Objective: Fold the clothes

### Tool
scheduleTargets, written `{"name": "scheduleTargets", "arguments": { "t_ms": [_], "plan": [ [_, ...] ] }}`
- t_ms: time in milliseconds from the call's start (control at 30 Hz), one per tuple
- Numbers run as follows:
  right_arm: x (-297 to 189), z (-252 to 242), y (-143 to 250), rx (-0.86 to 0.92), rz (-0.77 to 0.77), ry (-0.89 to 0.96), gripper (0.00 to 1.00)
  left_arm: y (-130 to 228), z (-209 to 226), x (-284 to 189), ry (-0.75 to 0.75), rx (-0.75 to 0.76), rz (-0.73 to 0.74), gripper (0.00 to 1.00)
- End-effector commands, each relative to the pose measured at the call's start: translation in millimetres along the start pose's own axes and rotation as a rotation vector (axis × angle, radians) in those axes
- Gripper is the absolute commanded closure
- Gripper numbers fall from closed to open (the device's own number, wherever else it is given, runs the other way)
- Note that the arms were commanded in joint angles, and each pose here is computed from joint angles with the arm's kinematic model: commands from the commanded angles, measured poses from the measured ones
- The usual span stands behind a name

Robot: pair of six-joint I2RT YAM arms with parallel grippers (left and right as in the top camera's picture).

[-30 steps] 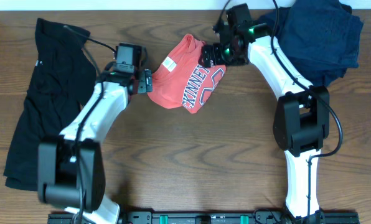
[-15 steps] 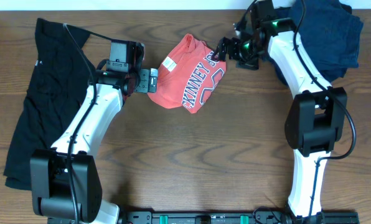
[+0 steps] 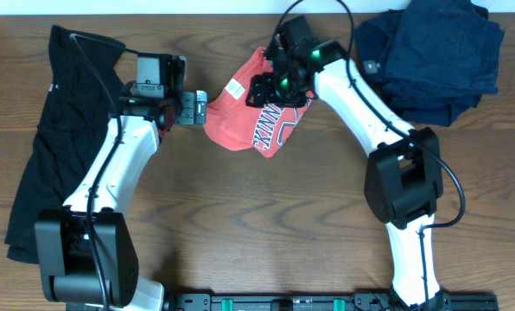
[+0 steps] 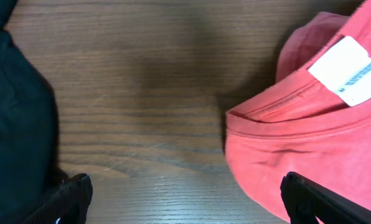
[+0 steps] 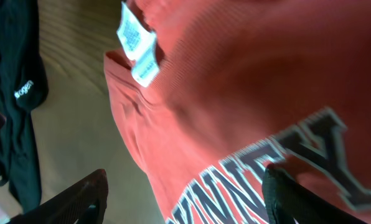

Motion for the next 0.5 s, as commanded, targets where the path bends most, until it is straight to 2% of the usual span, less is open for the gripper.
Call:
{"name": "scheduleTargets", "arguments": {
  "t_ms": [0, 267, 467],
  "plan": [
    [0.3, -3.7, 4.5, -0.004, -0.027, 0.046, 0.24, -5.5, 6.6, -2.7, -0.008, -0.021, -0.011, 0.02],
    [27.3, -62.9, 19.9, -0.053, 0.011, 0.255, 0.15, -4.2, 6.7, -2.7, -0.007, -0.022, -0.002, 0.02],
    [25.3, -92.6, 4.2, -0.239, -0.049, 0.339, 0.10, -3.7, 6.6, -2.7, -0.006, -0.022, 0.000, 0.02]
  ]
}}
Point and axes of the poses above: each gripper's point midway between its finger pads, its own x axis out along the fingers, its own z axis along the line the jaws close on, y = z × x, the point moved 9 cm from there along -x, back along the fingers, and after that the axes turned 13 degrees about x, right-handed, at the moved point
